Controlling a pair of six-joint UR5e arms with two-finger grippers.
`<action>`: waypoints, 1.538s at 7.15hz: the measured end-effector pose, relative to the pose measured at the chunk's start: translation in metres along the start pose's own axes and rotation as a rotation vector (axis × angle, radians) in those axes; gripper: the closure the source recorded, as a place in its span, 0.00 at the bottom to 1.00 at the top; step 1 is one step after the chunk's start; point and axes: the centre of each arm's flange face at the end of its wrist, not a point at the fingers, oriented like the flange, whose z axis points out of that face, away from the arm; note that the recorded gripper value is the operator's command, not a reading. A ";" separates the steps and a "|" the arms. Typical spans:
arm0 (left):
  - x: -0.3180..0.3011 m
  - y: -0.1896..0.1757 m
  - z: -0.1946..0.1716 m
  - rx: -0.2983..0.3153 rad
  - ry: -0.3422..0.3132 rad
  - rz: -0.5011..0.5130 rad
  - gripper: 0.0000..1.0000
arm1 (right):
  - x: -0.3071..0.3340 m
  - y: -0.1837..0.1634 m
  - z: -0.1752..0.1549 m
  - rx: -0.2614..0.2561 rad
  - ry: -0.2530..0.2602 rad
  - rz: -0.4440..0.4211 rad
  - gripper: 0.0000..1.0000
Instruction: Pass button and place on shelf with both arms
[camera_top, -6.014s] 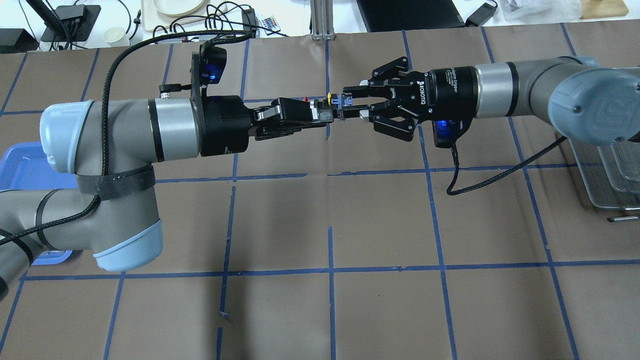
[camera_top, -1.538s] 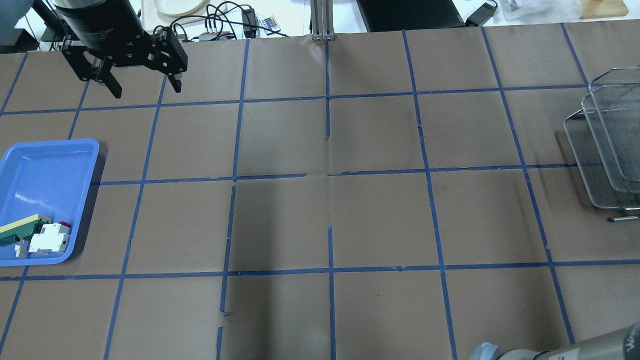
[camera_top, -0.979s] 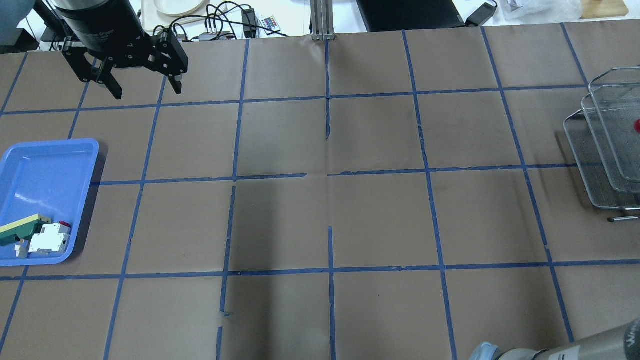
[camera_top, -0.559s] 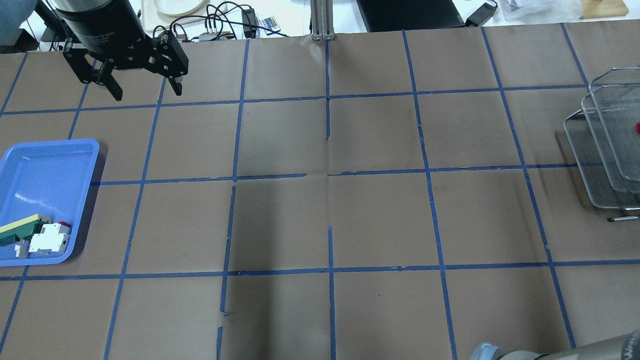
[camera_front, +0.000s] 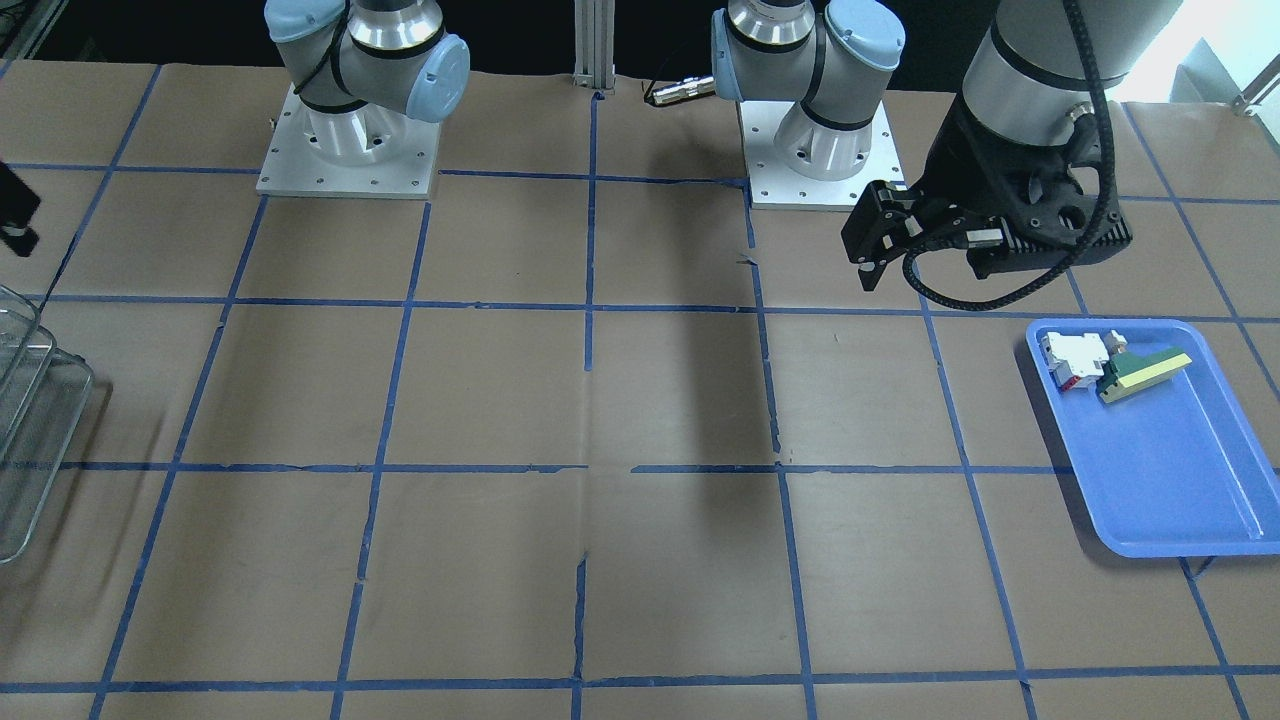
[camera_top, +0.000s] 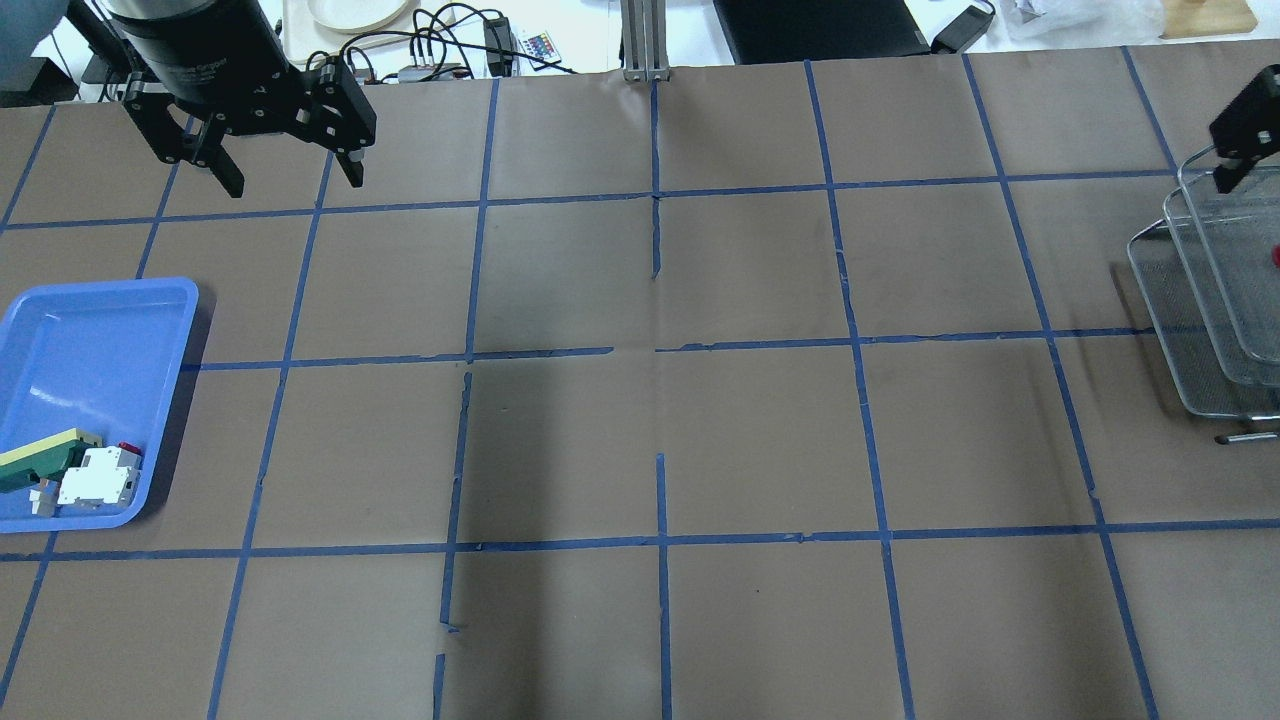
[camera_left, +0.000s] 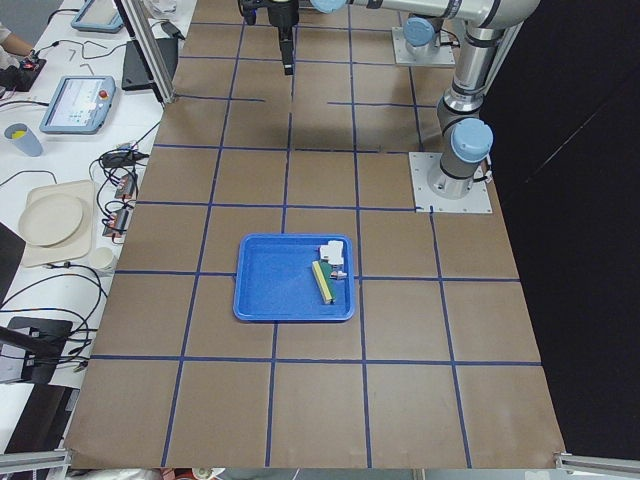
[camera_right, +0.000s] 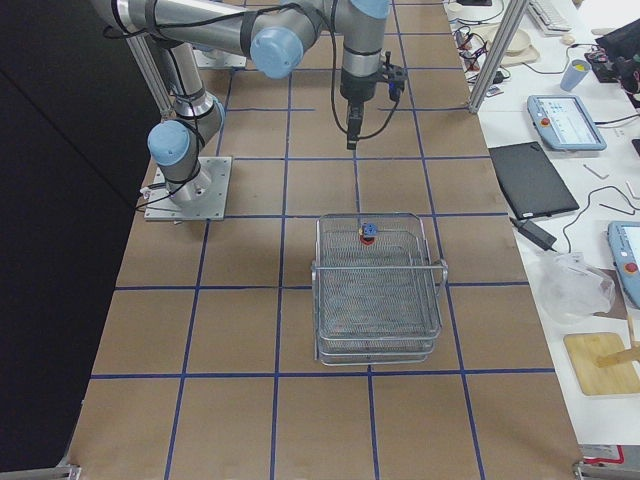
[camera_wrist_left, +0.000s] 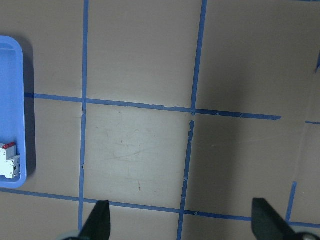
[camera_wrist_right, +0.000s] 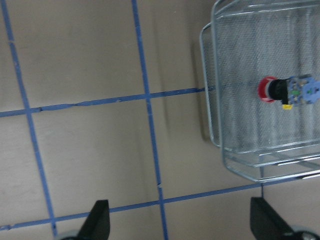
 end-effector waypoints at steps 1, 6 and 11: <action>0.000 0.000 0.000 0.000 0.000 0.000 0.00 | -0.048 0.014 -0.011 -0.007 -0.024 -0.003 0.01; 0.000 0.000 -0.001 0.004 0.001 0.000 0.00 | -0.177 0.085 -0.002 -0.031 -0.055 -0.146 0.00; 0.000 0.000 -0.002 0.004 0.001 0.000 0.00 | -0.187 0.092 0.002 -0.052 -0.150 -0.145 0.00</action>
